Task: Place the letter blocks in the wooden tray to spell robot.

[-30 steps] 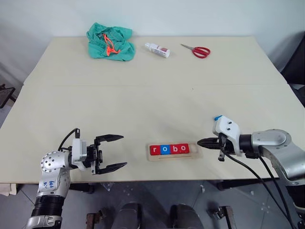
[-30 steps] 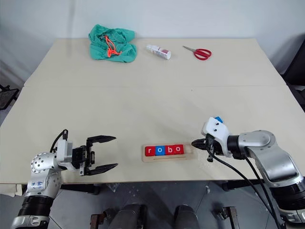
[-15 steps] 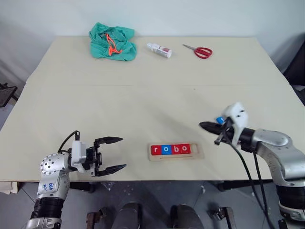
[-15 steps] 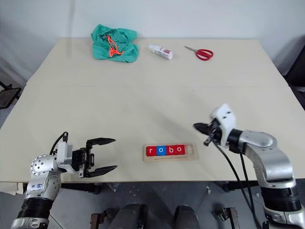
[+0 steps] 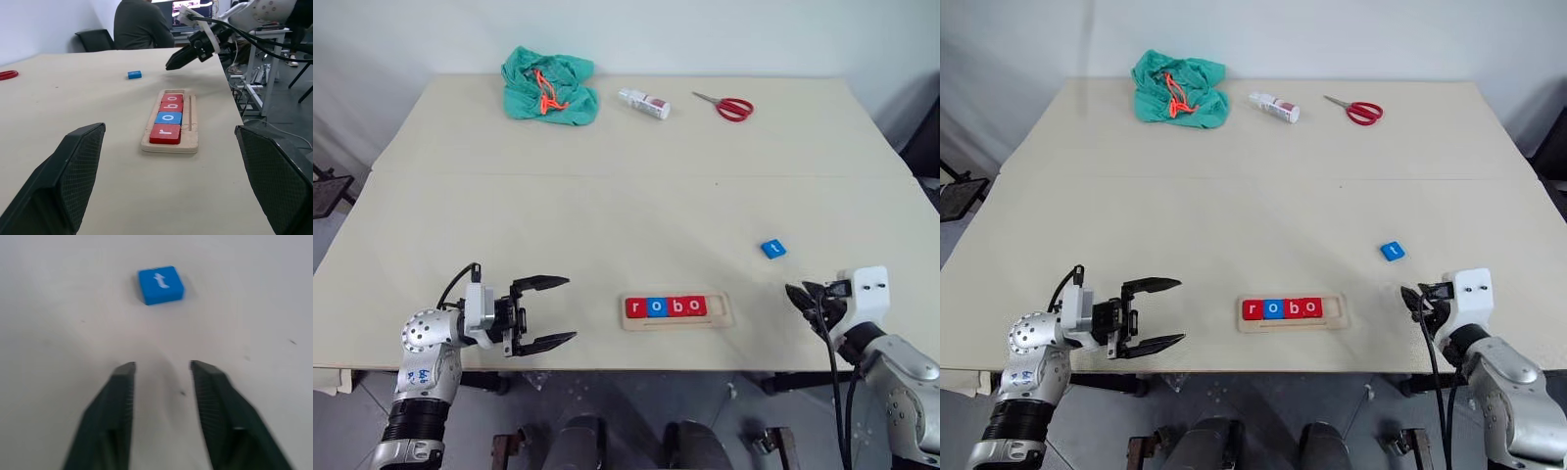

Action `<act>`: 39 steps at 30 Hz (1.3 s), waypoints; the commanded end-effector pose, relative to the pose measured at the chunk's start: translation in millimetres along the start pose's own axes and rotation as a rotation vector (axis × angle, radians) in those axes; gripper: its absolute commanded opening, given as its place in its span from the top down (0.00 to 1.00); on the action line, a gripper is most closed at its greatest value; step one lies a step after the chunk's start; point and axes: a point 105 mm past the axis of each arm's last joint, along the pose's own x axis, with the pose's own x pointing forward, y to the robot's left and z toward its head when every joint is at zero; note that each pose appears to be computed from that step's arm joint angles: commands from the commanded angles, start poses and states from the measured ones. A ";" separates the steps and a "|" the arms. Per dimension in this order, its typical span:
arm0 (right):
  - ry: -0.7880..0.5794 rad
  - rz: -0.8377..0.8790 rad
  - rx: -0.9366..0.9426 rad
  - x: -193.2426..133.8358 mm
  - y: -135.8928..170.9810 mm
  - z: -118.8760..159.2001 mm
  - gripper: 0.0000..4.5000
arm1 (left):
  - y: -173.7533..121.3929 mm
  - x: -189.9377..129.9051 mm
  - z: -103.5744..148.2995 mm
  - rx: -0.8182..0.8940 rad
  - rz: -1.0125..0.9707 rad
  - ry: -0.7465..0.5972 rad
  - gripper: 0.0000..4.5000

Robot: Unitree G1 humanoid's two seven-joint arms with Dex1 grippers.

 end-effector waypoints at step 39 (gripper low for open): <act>0.023 0.186 -0.177 89.2 -0.8 35.2 0.44 | -13.8 -9.5 6.5 0.029 0.054 0.016 0.00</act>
